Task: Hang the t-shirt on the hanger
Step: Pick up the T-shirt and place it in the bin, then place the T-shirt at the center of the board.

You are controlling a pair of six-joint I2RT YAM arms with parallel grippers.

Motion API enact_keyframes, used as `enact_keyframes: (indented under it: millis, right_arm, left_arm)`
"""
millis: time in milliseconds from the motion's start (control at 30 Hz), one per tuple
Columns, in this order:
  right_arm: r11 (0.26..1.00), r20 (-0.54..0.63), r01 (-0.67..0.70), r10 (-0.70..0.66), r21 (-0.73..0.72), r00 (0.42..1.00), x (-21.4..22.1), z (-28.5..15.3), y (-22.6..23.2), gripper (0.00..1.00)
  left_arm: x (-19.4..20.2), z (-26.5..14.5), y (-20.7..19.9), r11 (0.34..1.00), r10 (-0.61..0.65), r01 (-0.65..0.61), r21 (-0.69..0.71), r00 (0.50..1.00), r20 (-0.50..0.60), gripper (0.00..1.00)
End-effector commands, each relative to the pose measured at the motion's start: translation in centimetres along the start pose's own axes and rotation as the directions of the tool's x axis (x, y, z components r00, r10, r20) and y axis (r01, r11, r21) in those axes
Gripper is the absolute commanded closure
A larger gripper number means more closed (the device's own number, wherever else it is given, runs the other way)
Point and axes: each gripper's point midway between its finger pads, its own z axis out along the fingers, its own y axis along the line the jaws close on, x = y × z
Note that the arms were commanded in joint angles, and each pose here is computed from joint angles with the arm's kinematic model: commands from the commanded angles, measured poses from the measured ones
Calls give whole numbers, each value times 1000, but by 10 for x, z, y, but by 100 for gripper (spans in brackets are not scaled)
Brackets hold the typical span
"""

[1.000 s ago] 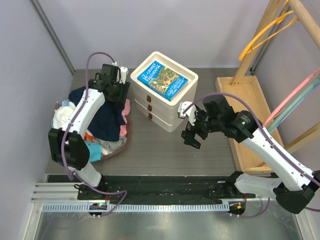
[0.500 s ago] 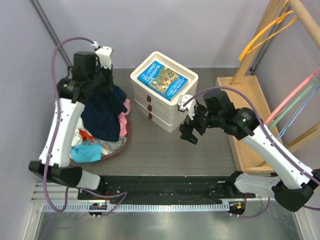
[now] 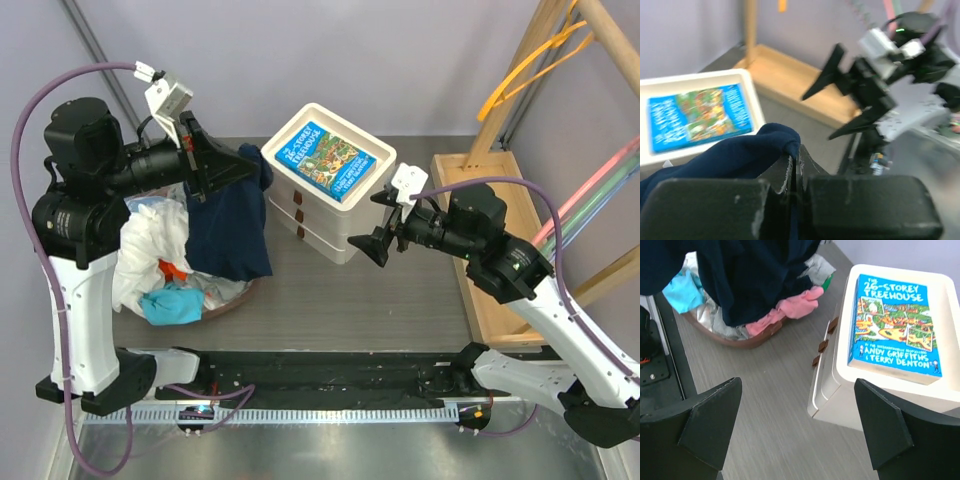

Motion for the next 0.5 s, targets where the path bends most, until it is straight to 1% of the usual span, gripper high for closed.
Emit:
enact_keyframes:
  millis: [0,33,100,167,200,267,300,367,433,467]
  right_arm:
    - [1000,106,15,-17,21,994,-23,5,-6,0]
    - [1000,110,27,-29,12,994,-23,6,-5,0]
    - [999,130,43,-41,-10,991,-24,11,-2,0]
    - [996,154,84,-78,-31,985,-26,16,0,0]
    - [993,169,101,-89,-62,982,-26,20,5,0]
    - [988,214,130,-110,-82,971,-30,28,7,0]
    - [980,225,149,-117,-133,967,-28,35,15,0]
    - [966,262,179,-126,-189,957,-31,43,23,0]
    - [953,269,163,-92,-255,959,-27,54,33,0]
    - [949,296,168,-85,-265,951,-33,57,35,0]
  left_arm:
    - [-38,-23,-86,908,7,-54,415,994,113,100]
    - [-46,-29,-94,894,38,-100,436,988,147,100]
    - [-45,-46,-116,866,47,-113,487,988,146,100]
    - [-34,-55,-127,846,50,-111,521,990,129,100]
    - [-30,-69,-141,836,78,-146,529,986,149,100]
    - [-26,-75,-144,840,100,-176,513,980,171,100]
    - [-27,-79,-149,843,94,-173,508,980,177,100]
    - [-32,-89,-157,848,127,-223,481,966,223,100]
    - [-34,-93,-161,855,122,-225,468,963,239,100]
    - [-35,-94,-162,856,129,-234,460,960,248,100]
